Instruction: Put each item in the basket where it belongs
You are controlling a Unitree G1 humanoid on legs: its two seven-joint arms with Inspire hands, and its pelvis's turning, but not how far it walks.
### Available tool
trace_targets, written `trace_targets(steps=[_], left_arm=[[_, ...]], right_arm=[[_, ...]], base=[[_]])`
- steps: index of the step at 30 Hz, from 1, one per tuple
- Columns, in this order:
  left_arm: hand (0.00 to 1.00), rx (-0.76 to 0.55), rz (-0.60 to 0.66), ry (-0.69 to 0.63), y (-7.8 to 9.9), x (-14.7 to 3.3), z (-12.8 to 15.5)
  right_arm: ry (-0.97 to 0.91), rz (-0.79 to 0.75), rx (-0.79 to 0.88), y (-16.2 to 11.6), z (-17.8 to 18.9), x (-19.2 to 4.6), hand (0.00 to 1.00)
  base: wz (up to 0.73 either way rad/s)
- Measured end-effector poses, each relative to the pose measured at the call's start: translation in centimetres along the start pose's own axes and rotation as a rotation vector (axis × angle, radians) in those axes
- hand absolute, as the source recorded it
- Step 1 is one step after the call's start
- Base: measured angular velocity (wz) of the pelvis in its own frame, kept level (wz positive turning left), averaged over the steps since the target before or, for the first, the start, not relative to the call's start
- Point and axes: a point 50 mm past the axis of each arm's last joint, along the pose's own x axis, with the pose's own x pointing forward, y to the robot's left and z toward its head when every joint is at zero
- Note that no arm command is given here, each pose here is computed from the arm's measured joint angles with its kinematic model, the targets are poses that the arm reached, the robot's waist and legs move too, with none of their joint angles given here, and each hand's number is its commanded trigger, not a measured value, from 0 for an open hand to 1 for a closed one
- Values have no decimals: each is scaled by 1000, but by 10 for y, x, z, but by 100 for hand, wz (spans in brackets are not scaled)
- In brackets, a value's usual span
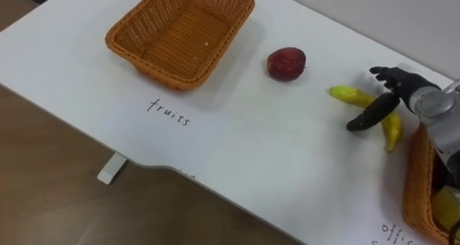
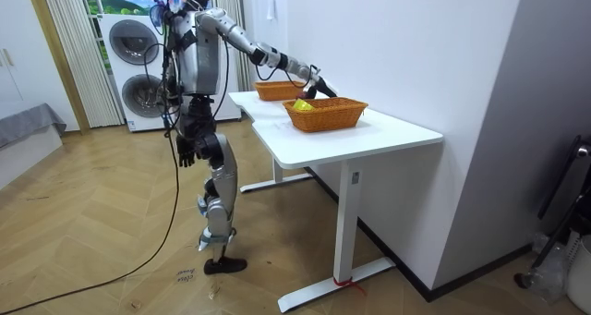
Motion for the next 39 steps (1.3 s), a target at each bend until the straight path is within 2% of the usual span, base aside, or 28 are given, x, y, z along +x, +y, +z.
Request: trace_targets(steps=[8, 17, 20, 33, 39], left_arm=[[0, 13, -40, -31, -4, 2, 12], [0, 89, -39, -24, 2, 2, 11], [0, 100, -40, -23, 1, 2, 11], [0, 121, -33, -23, 1, 2, 12], [0, 121, -22, -10, 3, 2, 10]], right_arm=[[13, 59, 23, -2, 2, 4, 0], [0, 100, 11, 2, 3, 3, 0], [6, 118, -10, 2, 2, 3, 100], [25, 68, -71, -9, -5, 1, 100], [32, 100, -86, -5, -7, 1, 100]], base=[[1], [0], [0], [0], [0]])
